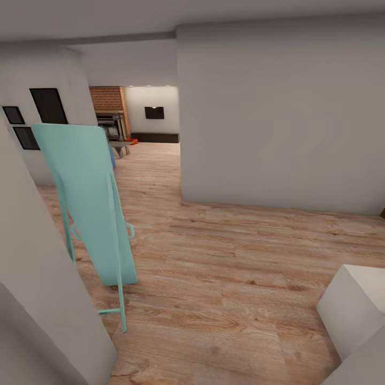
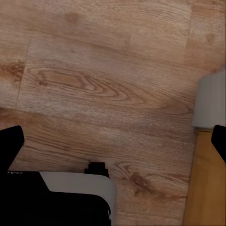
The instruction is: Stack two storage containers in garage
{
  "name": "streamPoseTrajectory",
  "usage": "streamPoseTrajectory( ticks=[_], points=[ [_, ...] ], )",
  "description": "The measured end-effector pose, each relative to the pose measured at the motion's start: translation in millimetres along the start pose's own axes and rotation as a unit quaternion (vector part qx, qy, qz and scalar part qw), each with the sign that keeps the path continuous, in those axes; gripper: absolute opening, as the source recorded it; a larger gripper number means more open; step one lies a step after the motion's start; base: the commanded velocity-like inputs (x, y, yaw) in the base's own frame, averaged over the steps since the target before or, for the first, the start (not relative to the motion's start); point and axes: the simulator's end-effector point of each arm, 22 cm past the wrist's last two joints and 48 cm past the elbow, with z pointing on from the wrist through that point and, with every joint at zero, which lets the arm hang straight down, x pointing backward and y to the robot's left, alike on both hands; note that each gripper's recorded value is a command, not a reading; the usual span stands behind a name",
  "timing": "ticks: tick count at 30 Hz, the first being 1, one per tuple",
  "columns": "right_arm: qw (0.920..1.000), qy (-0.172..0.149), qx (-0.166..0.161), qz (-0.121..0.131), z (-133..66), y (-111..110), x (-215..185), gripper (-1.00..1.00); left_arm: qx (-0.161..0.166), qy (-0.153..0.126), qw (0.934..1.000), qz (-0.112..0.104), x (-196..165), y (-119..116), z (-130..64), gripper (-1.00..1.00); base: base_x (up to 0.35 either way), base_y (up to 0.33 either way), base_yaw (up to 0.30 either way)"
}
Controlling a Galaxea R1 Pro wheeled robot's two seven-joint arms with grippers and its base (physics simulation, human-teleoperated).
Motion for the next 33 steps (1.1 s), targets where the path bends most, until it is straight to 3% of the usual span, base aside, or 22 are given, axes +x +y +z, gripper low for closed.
streamPoseTrajectory(
  ticks=[33],
  points=[
    [1.0000, 0.000, 0.000, 0.000, 0.0, 0.0, 0.0, 1.00, 0.000, 0.000, 1.0000, 0.000, 0.0, 0.0, 0.0, 1.00, 0.327, -0.036, 0.000]
  ],
)
